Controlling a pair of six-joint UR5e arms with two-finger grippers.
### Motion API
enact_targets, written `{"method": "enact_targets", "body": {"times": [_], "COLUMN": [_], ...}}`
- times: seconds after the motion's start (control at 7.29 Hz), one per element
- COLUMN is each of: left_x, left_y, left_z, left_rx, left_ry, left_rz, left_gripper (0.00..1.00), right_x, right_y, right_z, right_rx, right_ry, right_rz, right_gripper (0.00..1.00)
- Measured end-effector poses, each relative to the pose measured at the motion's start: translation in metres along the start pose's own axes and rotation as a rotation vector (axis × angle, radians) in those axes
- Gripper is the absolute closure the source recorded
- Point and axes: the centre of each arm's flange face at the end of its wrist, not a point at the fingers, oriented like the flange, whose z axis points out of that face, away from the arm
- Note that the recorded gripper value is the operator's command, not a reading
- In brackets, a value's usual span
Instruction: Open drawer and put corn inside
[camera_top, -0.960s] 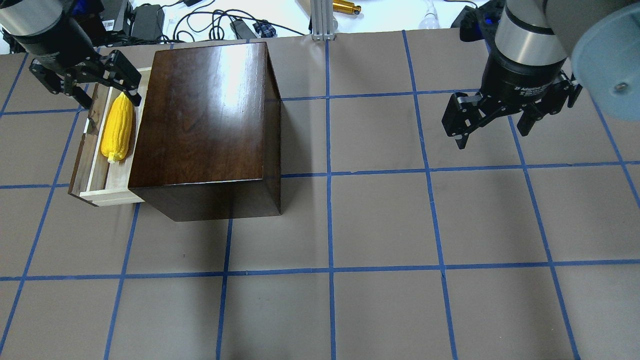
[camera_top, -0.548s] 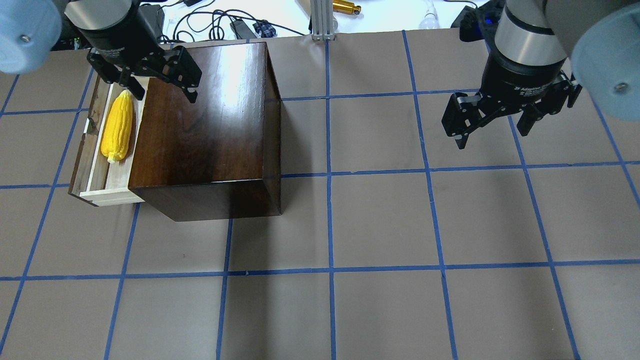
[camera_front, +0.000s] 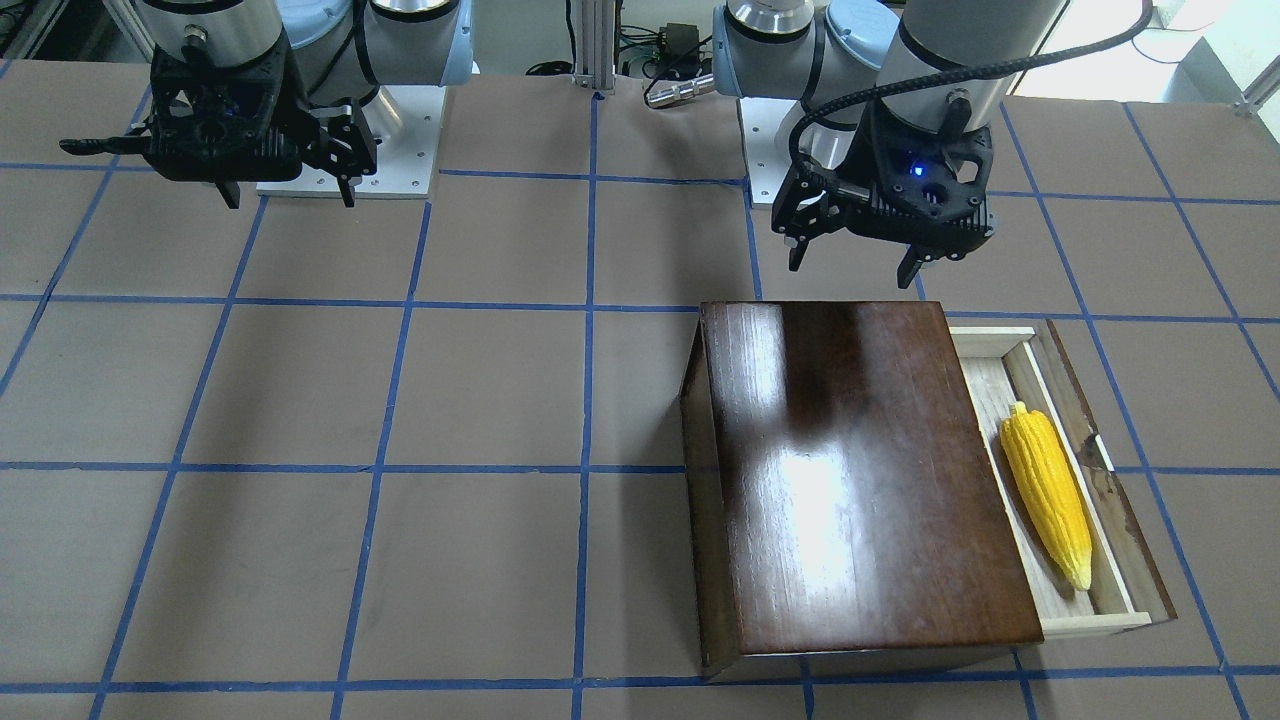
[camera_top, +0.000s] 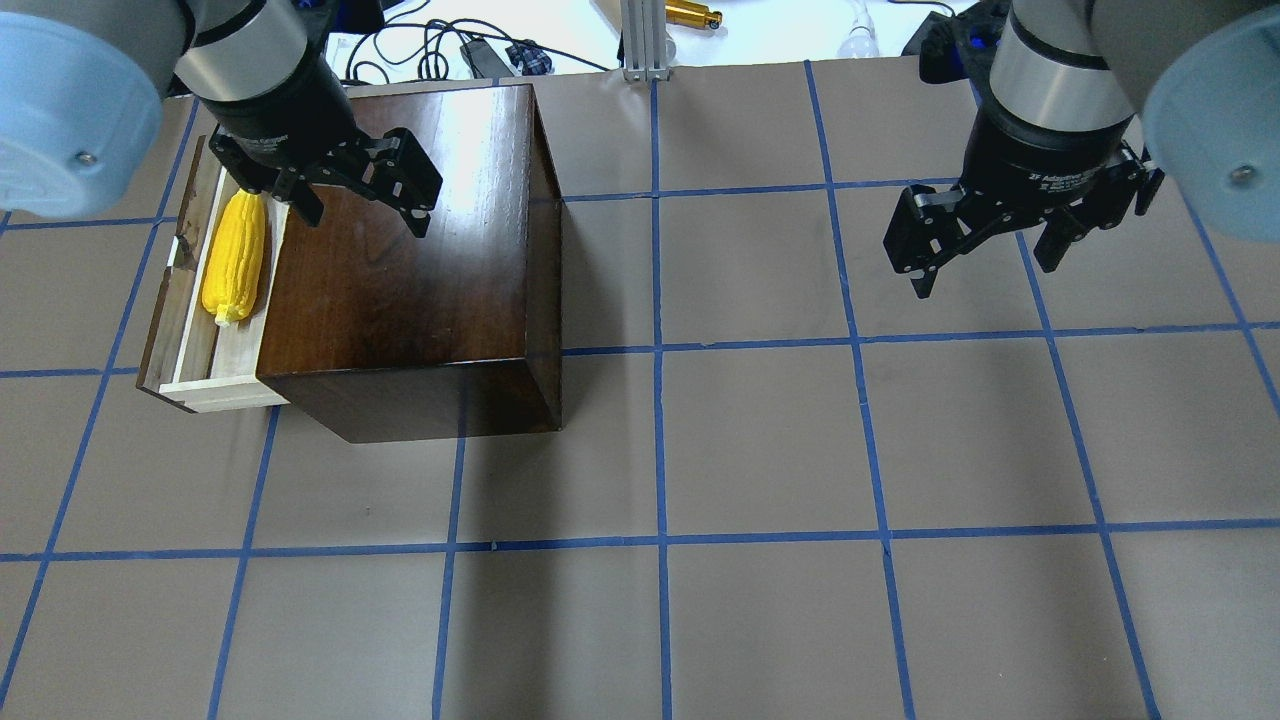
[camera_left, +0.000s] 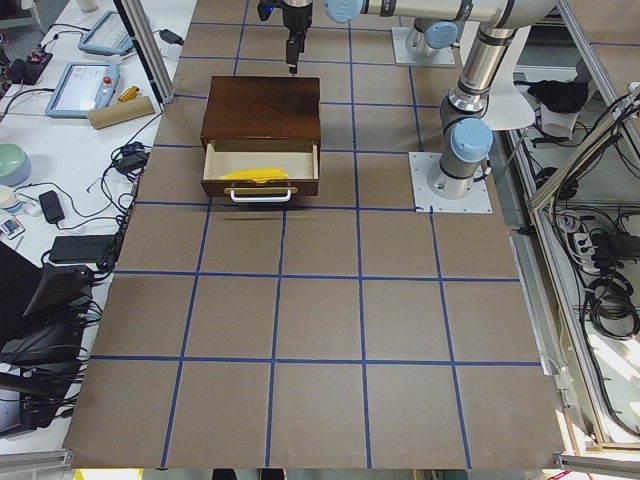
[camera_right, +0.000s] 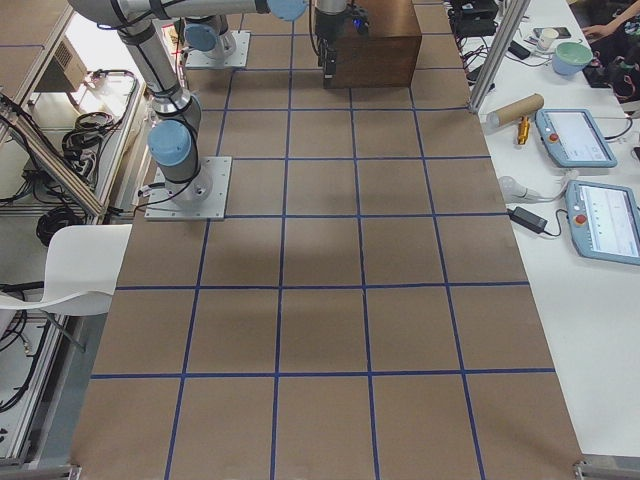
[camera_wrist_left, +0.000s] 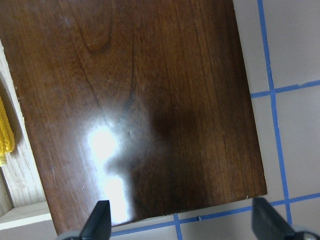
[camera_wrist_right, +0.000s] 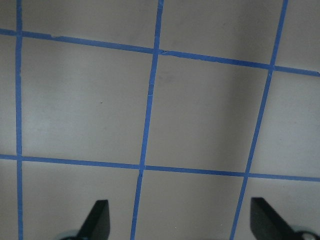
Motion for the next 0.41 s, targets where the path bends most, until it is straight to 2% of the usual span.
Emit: {"method": "enact_targets", "body": {"times": [0.41], "left_x": [-0.0022], "left_y": [0.0119], "left_z": [-0.0087], "left_rx": [0.005], "left_ry": [-0.005], "left_rz": [-0.008], "left_gripper": [0.00], "right_x": [0.0000], "right_y": [0.0001], "right_z": [-0.0001], "right_rx": [0.000], "right_ry": [0.000], "right_rz": [0.000], "right_gripper": [0.00]}}
